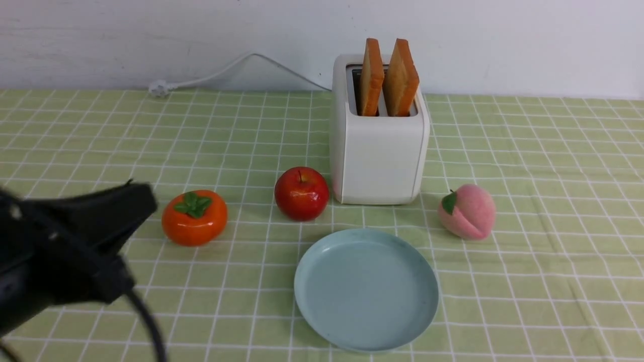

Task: Take toasted bread from bread machine on green coffee tablecloth place on plate.
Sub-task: 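Reach for a toast slice standing in the toaster with the left gripper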

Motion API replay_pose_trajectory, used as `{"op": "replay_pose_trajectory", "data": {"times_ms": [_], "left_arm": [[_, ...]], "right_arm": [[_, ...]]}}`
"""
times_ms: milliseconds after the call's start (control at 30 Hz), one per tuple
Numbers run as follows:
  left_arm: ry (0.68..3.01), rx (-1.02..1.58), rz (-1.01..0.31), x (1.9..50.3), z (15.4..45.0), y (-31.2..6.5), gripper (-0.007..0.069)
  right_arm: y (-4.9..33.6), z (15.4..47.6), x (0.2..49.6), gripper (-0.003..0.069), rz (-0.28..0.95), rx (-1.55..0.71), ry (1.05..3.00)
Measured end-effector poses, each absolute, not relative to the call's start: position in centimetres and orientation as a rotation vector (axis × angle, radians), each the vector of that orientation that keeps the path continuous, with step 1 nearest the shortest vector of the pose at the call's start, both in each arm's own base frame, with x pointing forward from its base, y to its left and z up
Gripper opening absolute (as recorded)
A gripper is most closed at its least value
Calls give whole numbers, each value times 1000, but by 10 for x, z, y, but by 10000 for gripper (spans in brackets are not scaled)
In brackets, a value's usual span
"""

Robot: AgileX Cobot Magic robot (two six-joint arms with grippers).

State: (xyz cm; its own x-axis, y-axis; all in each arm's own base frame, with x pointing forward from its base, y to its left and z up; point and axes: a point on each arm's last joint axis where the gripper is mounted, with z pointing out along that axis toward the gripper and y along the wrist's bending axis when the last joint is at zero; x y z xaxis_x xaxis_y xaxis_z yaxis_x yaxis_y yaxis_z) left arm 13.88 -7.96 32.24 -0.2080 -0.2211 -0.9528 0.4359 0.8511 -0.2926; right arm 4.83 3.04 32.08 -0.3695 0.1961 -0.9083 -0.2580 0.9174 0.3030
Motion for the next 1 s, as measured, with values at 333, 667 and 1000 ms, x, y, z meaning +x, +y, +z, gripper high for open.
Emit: {"op": "replay_pose_trajectory", "data": {"times_ms": [333,667,1000], "left_arm": [[1523,144,-518,218,321,-188,-13],[1570,29,-556,310,280,-230,10],[1506,217,-600,344,266,-264,400]], "right_arm": [[32,333,50,31,418,-173,1887],[30,305,29,31,400,-264,1810],[21,275,26,32,351,-161,1594]]}}
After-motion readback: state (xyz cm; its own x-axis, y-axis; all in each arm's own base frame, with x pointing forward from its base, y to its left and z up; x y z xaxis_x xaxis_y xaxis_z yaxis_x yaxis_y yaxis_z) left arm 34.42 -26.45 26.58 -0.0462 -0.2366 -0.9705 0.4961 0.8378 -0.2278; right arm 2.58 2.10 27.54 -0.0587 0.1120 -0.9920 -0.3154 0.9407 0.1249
